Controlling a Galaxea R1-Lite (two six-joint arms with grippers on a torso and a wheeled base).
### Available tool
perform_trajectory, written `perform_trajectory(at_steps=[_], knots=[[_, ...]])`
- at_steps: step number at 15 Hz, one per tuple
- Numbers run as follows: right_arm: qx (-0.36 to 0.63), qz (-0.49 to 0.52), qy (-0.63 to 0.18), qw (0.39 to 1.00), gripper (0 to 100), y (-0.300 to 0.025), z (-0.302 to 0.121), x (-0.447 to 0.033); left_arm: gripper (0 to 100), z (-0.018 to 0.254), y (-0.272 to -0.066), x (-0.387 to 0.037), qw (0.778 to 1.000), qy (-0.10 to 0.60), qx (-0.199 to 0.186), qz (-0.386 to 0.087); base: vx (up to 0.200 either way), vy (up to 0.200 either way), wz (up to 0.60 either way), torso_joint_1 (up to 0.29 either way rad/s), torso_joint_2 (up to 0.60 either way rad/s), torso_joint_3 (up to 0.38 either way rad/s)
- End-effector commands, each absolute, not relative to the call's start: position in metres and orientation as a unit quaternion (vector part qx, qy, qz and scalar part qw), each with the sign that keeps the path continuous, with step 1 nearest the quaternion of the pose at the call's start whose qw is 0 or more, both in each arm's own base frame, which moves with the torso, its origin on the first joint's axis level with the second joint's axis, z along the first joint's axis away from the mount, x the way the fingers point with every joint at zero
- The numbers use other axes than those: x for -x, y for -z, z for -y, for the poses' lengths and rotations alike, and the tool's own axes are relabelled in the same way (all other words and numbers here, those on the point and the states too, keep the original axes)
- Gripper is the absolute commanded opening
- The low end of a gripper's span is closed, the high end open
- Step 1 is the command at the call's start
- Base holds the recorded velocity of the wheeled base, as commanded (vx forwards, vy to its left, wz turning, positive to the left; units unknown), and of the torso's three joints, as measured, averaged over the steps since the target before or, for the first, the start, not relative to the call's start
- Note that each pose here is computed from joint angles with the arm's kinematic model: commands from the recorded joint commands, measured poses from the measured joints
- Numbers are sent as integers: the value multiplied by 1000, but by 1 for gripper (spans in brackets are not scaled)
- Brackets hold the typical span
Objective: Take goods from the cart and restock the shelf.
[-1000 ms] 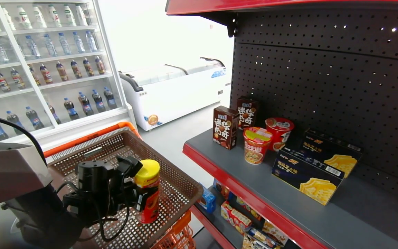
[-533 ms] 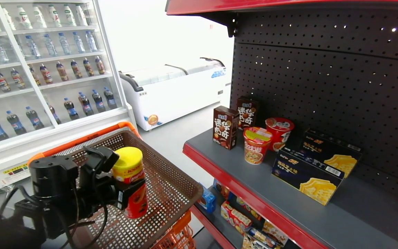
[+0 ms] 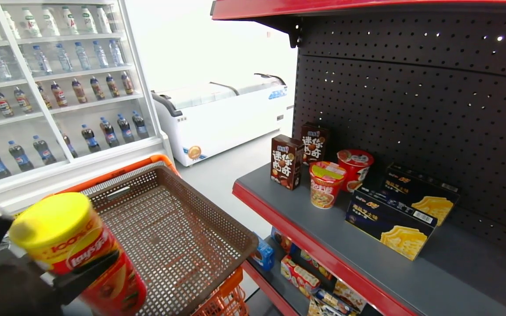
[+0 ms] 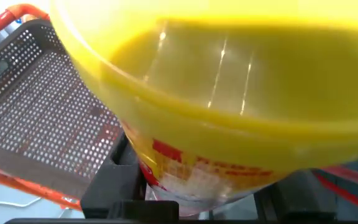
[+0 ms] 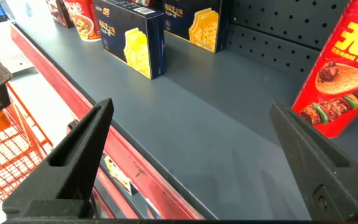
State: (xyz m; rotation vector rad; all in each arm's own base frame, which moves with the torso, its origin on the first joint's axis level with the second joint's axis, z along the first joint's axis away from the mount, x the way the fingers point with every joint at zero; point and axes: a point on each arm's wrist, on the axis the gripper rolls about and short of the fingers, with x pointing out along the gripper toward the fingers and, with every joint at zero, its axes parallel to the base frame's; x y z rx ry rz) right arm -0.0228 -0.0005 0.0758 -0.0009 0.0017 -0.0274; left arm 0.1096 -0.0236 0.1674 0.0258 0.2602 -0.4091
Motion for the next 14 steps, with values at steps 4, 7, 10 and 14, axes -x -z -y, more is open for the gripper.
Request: perform_trajectory(at_steps=[4, 7, 10, 14], knots=[[2, -1, 11, 1000, 100, -76, 0, 23, 0, 6, -151, 1, 978, 204, -4, -40, 0, 0, 0, 0, 0, 0], [2, -1, 10, 1000, 100, -76, 0, 23, 0, 0, -130, 29, 984, 175, -5, -40, 0, 0, -200, -1, 1, 1], [2, -1, 10, 1000, 100, -76, 0, 23, 0, -2, -125, 36, 986, 164, -6, -31, 0, 0, -600, -7, -1, 9], [2, -1, 10, 1000, 100, -76, 0, 23, 0, -2, -125, 36, 986, 164, -7, -33, 0, 0, -600, 5, 1, 1]])
